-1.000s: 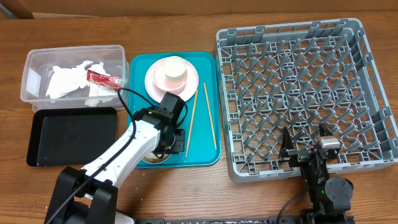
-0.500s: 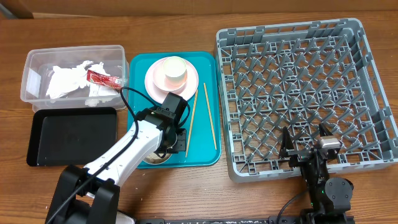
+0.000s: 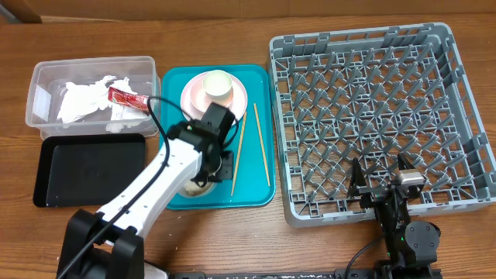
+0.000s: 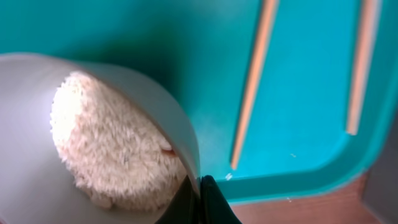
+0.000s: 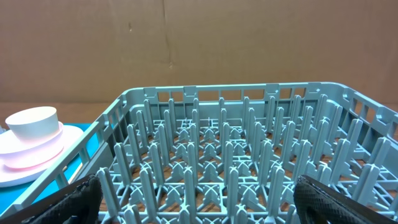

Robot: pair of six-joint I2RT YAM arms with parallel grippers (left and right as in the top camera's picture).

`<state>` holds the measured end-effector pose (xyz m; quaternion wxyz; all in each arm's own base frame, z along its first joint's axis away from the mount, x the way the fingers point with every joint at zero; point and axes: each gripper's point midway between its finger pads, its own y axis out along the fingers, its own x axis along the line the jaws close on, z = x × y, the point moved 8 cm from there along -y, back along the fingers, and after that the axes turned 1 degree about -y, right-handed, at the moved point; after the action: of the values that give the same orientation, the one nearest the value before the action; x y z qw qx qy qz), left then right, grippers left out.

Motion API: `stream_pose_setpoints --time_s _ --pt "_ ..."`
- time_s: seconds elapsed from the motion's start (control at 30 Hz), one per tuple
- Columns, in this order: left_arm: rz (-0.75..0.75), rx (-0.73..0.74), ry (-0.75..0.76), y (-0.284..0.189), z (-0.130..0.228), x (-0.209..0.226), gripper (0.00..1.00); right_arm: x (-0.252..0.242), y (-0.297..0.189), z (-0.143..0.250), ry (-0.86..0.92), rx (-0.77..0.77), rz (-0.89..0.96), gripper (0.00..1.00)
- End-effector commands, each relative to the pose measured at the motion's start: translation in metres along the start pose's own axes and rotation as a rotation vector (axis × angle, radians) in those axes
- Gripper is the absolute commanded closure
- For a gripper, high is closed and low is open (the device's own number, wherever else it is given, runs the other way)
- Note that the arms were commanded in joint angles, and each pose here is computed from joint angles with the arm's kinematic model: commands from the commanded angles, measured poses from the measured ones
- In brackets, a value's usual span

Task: Sort waste into correct bins and load items into the dishwasher
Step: 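Grasp the rim of the grey rice bowl with the left gripper, then tip the rice bowl over the black tray to dump the rice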

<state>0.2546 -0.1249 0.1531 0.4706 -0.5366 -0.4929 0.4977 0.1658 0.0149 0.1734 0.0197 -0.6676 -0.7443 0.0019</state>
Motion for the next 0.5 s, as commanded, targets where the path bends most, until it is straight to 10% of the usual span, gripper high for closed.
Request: stream_pose_setpoints --time_s 0.0,0.47 --pt "0.033 -0.047 0.074 -0.035 -0.016 -0.006 0.96 0.0 0.0 0.002 -0.004 -0.005 -0.005 0.0" --pt "0.231 -0.045 -0.082 -0.084 -0.041 0.071 0.96 0.0 0.0 0.002 -0.004 -0.006 -0.005 0.0"
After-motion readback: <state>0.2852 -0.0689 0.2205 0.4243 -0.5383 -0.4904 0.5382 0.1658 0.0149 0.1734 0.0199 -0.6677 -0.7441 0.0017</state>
